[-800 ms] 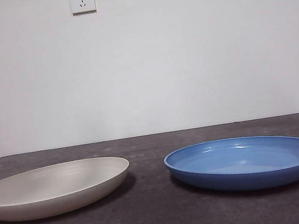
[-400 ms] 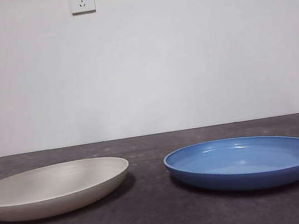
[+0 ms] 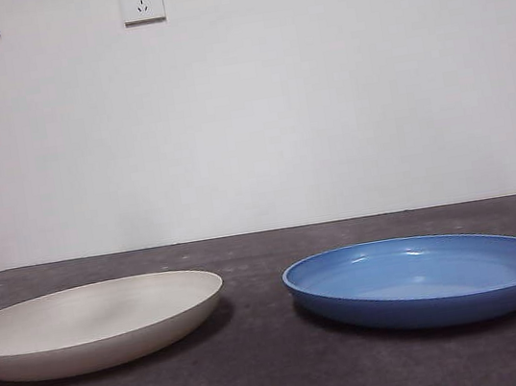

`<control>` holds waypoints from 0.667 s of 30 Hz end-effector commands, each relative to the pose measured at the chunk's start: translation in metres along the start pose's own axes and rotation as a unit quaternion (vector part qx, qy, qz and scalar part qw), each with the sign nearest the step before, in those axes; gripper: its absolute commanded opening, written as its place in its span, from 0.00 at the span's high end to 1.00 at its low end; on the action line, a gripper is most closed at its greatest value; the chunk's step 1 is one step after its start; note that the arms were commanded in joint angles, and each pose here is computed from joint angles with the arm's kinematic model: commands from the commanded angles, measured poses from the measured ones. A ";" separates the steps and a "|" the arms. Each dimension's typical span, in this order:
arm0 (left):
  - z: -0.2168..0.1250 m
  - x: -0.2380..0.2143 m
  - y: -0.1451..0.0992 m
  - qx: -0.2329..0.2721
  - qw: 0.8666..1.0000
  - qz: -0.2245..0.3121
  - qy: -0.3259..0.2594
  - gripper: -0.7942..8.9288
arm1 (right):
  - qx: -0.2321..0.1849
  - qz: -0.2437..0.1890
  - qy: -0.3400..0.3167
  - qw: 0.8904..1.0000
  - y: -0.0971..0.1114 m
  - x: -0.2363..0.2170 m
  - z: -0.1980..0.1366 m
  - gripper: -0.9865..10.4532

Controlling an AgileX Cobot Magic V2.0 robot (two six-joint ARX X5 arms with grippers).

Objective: Pick up the white plate, put it on the blue plate, put it on desk

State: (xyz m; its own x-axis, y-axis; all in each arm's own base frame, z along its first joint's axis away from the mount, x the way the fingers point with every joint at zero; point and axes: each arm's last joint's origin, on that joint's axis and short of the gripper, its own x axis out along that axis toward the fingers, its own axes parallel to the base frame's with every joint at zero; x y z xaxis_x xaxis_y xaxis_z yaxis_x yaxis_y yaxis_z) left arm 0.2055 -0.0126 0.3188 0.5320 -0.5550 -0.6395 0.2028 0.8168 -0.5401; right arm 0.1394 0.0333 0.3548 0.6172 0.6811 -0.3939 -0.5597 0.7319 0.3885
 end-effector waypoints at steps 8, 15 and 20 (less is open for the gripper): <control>0.022 0.060 0.044 -0.033 0.996 0.016 0.079 0.24 | -0.014 0.016 0.000 1.000 0.006 0.001 0.003 0.38; 0.024 0.090 0.071 -0.055 0.992 0.025 0.110 0.25 | -0.014 0.017 0.001 1.000 0.006 0.002 0.003 0.38; 0.021 0.109 0.088 -0.077 0.987 0.031 0.138 0.25 | -0.014 0.017 0.001 1.000 0.006 0.002 0.003 0.38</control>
State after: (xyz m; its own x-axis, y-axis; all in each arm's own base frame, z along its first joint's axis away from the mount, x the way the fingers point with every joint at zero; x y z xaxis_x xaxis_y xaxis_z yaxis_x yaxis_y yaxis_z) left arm 0.2912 0.0005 0.2144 0.2852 -0.5480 -0.7863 0.0170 0.8232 -0.5675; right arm 0.1382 0.0378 0.3548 0.5944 0.7010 -0.3942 -0.5833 0.7132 0.3887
